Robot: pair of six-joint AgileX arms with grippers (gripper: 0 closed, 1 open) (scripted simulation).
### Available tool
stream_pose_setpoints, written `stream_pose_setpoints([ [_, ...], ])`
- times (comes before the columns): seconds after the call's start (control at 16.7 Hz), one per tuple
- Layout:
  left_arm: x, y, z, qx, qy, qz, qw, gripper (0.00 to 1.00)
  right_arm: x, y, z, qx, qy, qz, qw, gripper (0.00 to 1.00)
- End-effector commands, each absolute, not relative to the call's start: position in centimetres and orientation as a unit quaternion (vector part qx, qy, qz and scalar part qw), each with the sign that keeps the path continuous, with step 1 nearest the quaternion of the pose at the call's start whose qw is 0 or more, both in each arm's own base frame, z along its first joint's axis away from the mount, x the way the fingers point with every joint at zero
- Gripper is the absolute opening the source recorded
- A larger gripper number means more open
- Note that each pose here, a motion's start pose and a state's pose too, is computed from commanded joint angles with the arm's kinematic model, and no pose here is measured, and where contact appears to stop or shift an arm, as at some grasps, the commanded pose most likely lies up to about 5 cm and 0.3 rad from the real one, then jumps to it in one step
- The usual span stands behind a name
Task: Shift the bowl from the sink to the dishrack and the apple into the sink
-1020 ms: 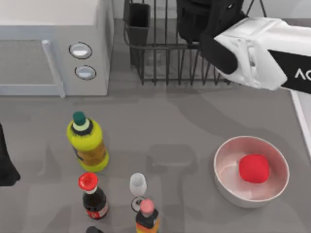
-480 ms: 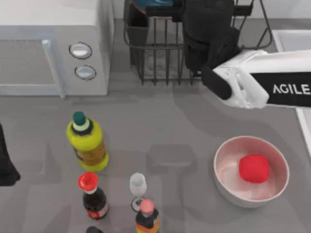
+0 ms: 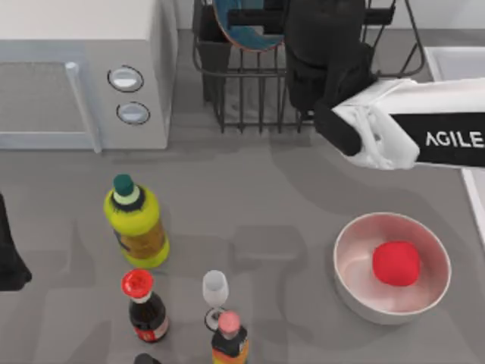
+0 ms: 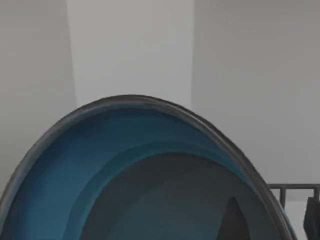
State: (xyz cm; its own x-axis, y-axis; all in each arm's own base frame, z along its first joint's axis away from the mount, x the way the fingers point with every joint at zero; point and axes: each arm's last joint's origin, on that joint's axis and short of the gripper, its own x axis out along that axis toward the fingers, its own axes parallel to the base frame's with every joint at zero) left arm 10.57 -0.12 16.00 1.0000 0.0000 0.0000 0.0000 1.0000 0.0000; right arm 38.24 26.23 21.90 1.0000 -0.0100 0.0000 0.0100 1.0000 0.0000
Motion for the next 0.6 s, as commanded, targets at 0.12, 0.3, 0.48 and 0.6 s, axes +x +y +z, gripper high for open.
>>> stream_pose_setpoints([
  [0.12, 10.57, -0.12, 16.0, 0.0, 0.0, 0.0, 1.0, 1.0, 38.24, 26.23, 21.9, 0.0, 0.0, -0.005, 1.0, 0.68],
  [0.3, 10.57, -0.12, 16.0, 0.0, 0.0, 0.0, 1.0, 1.0, 38.24, 26.23, 21.9, 0.0, 0.0, -0.005, 1.0, 0.9],
  [0.48, 10.57, -0.12, 16.0, 0.0, 0.0, 0.0, 1.0, 1.0, 38.24, 26.23, 21.9, 0.0, 0.0, -0.005, 1.0, 1.0],
  [0.6, 10.57, -0.12, 16.0, 0.0, 0.0, 0.0, 1.0, 1.0, 38.24, 26.23, 21.9, 0.0, 0.0, -0.005, 1.0, 1.0],
])
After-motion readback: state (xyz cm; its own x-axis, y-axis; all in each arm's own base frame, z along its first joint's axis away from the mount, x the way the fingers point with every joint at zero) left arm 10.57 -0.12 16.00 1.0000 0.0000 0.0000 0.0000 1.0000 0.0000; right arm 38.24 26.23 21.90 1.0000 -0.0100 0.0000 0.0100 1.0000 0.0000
